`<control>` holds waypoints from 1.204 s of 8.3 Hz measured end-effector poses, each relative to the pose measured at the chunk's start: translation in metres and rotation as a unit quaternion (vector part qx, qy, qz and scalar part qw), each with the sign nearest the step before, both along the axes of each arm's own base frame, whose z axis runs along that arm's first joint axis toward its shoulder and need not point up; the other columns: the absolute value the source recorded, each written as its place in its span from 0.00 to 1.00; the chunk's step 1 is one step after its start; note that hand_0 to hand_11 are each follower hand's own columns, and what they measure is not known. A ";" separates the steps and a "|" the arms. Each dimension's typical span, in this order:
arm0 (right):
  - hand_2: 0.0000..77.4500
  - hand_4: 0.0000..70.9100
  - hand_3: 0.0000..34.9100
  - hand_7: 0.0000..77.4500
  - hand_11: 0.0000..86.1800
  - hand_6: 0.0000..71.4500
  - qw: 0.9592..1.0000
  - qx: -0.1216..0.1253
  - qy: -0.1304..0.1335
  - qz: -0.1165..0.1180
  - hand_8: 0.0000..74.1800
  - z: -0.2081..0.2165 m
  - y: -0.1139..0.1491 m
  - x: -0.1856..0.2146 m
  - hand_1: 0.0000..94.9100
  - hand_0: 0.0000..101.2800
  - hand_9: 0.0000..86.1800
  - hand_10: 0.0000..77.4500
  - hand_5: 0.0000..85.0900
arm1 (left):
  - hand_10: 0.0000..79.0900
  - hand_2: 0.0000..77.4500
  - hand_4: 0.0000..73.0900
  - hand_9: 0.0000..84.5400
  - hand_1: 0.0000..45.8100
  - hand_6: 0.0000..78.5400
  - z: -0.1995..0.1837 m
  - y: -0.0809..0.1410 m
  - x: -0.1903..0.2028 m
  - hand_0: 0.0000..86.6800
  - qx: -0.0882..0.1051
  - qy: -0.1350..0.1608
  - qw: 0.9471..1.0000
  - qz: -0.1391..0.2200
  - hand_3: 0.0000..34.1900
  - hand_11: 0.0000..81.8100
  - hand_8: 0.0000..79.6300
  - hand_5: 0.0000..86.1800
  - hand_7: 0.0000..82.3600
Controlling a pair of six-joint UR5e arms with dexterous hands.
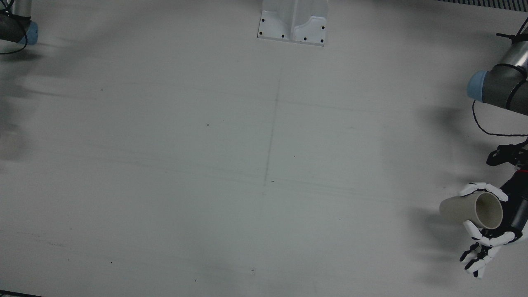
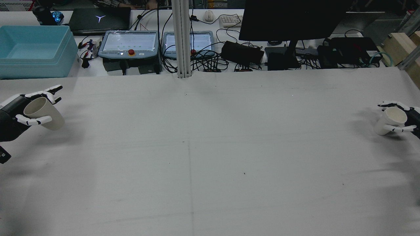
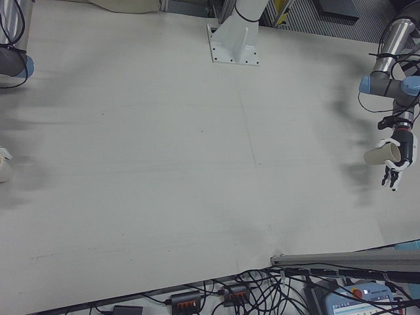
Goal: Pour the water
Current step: 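Close the right hand fingers around the white cup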
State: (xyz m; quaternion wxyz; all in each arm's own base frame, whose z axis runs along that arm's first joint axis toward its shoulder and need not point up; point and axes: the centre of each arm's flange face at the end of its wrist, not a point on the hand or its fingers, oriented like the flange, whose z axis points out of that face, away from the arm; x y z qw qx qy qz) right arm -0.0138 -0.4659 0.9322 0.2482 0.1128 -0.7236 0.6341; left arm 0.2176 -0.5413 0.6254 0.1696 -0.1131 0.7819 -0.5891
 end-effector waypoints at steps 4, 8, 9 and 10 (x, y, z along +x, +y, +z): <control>0.30 0.08 0.00 0.30 0.20 0.21 1.000 0.000 0.002 0.000 0.07 0.001 0.001 0.000 0.28 0.56 0.11 0.13 0.40 | 0.08 0.49 0.54 0.03 0.29 0.10 -0.003 -0.001 0.001 0.69 0.002 0.001 1.000 0.000 0.00 0.15 0.02 0.55 0.16; 0.30 0.08 0.00 0.30 0.20 0.21 1.000 -0.001 0.002 0.000 0.07 0.001 0.002 0.001 0.28 0.56 0.11 0.13 0.40 | 0.08 0.49 0.53 0.03 0.29 0.10 -0.005 -0.002 0.002 0.69 0.003 0.002 1.000 0.000 0.00 0.15 0.02 0.56 0.16; 0.30 0.08 0.00 0.30 0.20 0.21 1.000 -0.001 0.002 0.001 0.07 0.002 0.002 0.001 0.28 0.56 0.11 0.13 0.40 | 0.08 0.49 0.53 0.03 0.29 0.10 -0.005 -0.003 0.002 0.69 0.003 0.003 1.000 0.000 0.00 0.15 0.02 0.56 0.16; 0.30 0.08 0.00 0.30 0.20 0.21 1.000 -0.002 0.002 0.001 0.07 0.003 0.004 0.002 0.27 0.56 0.11 0.13 0.40 | 0.08 0.49 0.53 0.03 0.29 0.10 -0.005 -0.003 0.002 0.69 0.003 0.003 1.000 0.000 0.00 0.15 0.02 0.56 0.16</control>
